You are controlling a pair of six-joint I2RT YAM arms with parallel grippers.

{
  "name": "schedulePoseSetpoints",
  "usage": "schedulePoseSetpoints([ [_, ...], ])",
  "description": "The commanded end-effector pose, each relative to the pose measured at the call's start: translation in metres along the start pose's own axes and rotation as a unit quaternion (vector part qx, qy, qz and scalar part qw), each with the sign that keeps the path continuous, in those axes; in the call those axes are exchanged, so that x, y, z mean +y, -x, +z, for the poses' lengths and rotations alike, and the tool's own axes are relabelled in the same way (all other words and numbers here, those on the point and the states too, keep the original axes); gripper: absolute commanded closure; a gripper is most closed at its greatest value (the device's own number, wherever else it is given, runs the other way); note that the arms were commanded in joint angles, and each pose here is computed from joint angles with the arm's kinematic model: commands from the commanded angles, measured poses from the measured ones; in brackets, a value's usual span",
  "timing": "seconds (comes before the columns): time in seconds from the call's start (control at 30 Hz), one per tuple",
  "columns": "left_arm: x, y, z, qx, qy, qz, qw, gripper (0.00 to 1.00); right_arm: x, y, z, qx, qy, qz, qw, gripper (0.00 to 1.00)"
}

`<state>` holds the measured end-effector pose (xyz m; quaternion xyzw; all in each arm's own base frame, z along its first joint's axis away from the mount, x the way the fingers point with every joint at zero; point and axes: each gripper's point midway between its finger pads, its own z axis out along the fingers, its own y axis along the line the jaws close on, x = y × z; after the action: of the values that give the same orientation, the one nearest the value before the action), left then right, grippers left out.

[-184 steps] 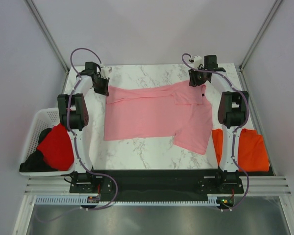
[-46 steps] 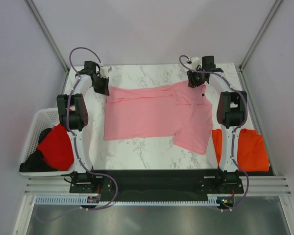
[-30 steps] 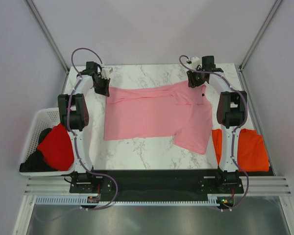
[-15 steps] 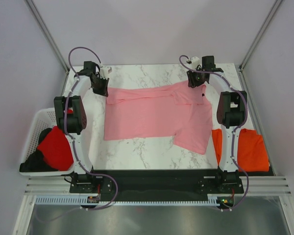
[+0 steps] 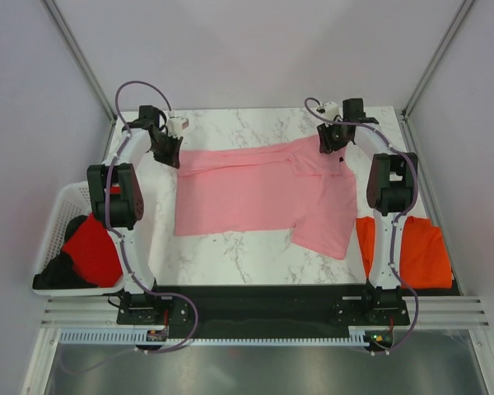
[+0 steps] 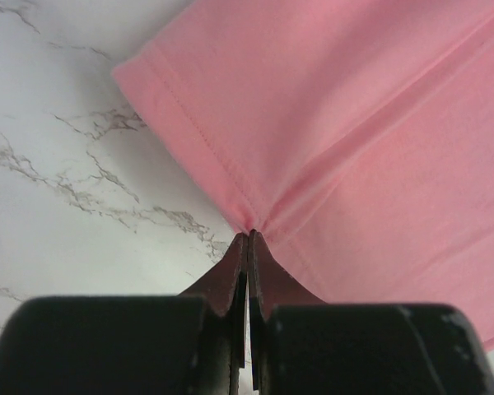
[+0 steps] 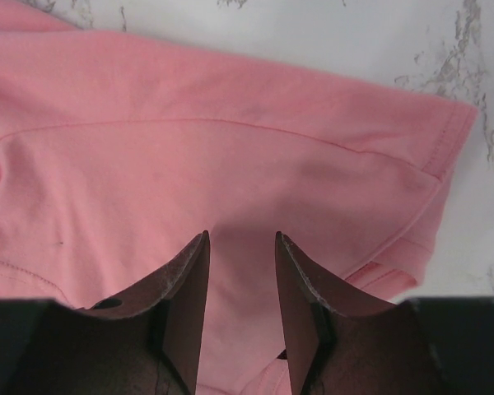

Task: Fold and stack the t-shirts
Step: Fold the tshirt

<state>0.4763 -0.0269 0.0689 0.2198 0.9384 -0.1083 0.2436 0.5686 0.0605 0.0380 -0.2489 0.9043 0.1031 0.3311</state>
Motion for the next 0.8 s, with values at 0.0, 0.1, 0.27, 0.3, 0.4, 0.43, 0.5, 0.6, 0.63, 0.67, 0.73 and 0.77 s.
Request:
schedulePoseSetpoints([
  [0.0,-0.008,-0.002,-0.021,-0.004,-0.014,0.035,0.999,0.98,-0.001,0.024,-0.030,-0.031,-0.001,-0.015,0.999,0.55],
  [0.1,-0.011,-0.010,-0.022,0.004,-0.018,0.040,0.999,0.98,0.000,0.023,-0.034,-0.031,0.001,-0.017,0.999,0.55],
  [0.27,-0.020,-0.026,-0.019,0.019,-0.036,0.040,0.998,0.98,0.000,0.022,-0.038,-0.029,0.004,-0.019,0.999,0.55],
  [0.3,-0.020,-0.028,-0.018,0.020,-0.039,0.039,0.998,0.98,-0.001,0.022,-0.040,-0.030,0.004,-0.020,0.999,0.55],
  [0.4,-0.022,-0.035,-0.018,0.033,-0.040,0.039,0.998,0.96,0.000,0.023,-0.043,-0.027,0.006,-0.024,0.999,0.55],
  [0.43,-0.020,-0.042,-0.020,0.043,-0.032,0.039,0.998,0.94,0.000,0.021,-0.045,-0.024,0.007,-0.025,0.999,0.55],
  [0.5,-0.017,-0.046,-0.025,0.049,-0.022,0.041,0.998,0.84,0.001,0.024,-0.052,-0.026,0.006,-0.025,0.999,0.55],
  [0.6,-0.013,-0.035,-0.043,0.028,-0.009,0.042,0.999,0.76,0.005,0.028,-0.062,-0.030,0.011,-0.026,0.999,0.55],
  [0.63,-0.012,-0.023,-0.051,0.010,-0.002,0.046,0.999,0.74,0.007,0.028,-0.063,-0.031,0.014,-0.027,0.999,0.54],
  [0.67,-0.011,-0.017,-0.053,0.003,-0.001,0.046,0.999,0.72,0.008,0.027,-0.065,-0.030,0.014,-0.027,0.999,0.54],
  [0.73,-0.009,0.003,-0.060,-0.022,0.001,0.041,0.999,0.71,0.009,0.027,-0.069,-0.029,0.016,-0.026,0.999,0.54],
  [0.77,-0.007,0.004,-0.054,-0.020,-0.002,0.033,0.999,0.71,0.011,0.027,-0.069,-0.029,0.019,-0.024,0.999,0.53],
])
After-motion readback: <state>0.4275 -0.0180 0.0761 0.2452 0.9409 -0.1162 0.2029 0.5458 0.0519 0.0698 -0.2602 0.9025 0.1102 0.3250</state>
